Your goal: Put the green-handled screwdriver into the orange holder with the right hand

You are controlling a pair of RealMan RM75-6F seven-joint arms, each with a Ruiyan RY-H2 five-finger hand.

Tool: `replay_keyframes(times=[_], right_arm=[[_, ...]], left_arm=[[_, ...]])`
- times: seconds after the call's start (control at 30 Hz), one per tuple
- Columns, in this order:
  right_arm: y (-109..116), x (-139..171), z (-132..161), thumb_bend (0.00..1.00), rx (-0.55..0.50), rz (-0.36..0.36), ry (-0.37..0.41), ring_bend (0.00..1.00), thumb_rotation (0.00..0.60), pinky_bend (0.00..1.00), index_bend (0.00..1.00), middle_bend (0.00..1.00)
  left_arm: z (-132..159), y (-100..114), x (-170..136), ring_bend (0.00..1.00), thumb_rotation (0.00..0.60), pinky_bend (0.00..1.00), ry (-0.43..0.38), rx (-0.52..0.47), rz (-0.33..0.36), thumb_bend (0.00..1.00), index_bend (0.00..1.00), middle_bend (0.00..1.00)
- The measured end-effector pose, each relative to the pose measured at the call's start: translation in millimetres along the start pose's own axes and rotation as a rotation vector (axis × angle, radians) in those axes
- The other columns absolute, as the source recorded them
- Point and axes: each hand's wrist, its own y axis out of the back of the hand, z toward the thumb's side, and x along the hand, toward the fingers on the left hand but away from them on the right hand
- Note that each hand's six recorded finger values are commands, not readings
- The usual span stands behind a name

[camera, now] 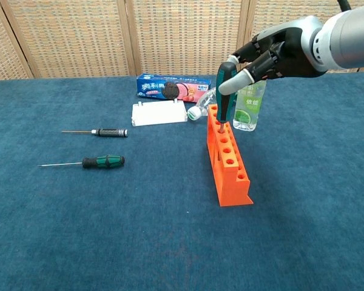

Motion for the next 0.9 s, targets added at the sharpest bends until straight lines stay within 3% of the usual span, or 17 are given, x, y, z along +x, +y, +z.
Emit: replay_keyframes(times=[0.63,0.9], right_arm=[[-12,-4,-6,0.19,-0.014,0.044,0.012,0.0,0.6,0.0,0.37,0.0],[-8,-1,-5,0.19,-0.015,0.043,0.015,0.0,0.6,0.0,0.33,0.0]], left_arm=[[0,0,0,0.0,0.6,0.0,-0.001,-0.004,-0.001,0.0,0.0,0.0],[0,1,0,0.0,0.6,0.0,0.001,-0.005,0.002,0.0,0.0,0.0]])
